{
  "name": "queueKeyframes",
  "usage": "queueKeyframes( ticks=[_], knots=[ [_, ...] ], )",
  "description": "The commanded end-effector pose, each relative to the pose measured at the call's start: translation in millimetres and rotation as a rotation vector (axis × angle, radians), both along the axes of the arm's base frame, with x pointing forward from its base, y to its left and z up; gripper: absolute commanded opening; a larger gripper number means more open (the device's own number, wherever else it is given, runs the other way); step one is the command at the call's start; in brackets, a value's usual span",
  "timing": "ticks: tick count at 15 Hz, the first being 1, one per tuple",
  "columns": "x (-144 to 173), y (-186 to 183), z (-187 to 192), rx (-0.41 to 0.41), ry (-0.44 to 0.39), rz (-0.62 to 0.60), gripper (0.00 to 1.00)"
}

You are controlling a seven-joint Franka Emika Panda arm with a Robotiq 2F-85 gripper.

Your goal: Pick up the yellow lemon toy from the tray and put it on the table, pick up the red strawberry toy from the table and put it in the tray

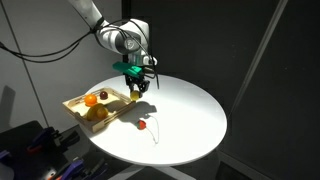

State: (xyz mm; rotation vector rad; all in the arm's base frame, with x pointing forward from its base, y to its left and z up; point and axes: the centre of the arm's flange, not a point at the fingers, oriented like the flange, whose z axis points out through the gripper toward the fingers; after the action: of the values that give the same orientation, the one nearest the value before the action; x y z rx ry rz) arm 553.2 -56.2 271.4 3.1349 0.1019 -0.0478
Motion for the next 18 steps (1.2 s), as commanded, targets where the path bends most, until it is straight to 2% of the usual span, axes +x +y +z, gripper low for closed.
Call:
queueKeyframes(
  ticks=[1, 8, 18],
  knots=[
    [-2.9, -9.0, -9.0, 0.014, -0.027, -0.009, 0.35],
    [2.6, -12.8, -39.0, -0.004, -0.074, -0.013, 0.35],
    [4.6, -31.7, -72.1, -0.013, -0.024, -0.086, 0.35]
  ],
)
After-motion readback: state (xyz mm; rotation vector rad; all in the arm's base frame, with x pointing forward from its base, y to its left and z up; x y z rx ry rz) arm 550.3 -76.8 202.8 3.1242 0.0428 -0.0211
